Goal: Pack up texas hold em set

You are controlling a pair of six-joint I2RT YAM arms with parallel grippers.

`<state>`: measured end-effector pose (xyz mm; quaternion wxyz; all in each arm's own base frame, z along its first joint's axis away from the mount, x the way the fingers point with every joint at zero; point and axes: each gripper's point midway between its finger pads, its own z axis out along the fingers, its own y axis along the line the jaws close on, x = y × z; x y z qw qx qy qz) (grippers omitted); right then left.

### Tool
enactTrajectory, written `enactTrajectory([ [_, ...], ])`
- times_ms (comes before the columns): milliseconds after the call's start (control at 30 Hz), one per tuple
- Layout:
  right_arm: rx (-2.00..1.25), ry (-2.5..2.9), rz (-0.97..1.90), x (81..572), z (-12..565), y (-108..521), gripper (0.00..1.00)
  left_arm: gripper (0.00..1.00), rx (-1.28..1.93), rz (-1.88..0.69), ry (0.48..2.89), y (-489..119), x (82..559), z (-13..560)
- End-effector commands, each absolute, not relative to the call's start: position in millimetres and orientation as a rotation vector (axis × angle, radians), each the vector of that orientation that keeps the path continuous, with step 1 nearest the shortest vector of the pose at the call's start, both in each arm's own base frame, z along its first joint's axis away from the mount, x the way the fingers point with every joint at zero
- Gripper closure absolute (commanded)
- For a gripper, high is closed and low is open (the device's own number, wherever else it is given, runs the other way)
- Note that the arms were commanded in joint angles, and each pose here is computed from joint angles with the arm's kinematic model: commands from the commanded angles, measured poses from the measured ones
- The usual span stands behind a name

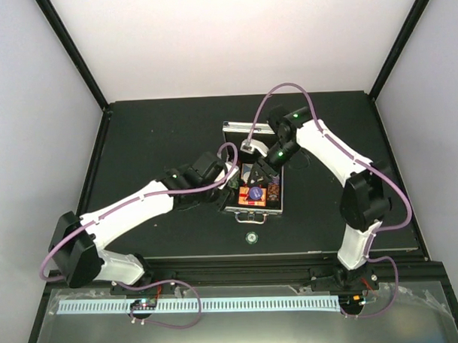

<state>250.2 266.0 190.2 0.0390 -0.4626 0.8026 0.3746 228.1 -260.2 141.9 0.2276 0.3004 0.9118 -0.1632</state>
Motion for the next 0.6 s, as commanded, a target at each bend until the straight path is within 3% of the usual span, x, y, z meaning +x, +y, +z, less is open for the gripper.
enactTrajectory([
  [0, -1.278, 2.551, 1.287, 246.3, 195.5, 272.9, 0.42, 0.63, 0.927, -0.519, 2.368, -288.2, 236.4, 171.7],
  [567, -1.162, 2.638, 1.453, 245.7, 178.5, 285.3, 0.49, 0.62, 0.985, -0.586, 2.293, -307.2, 224.7, 191.8],
])
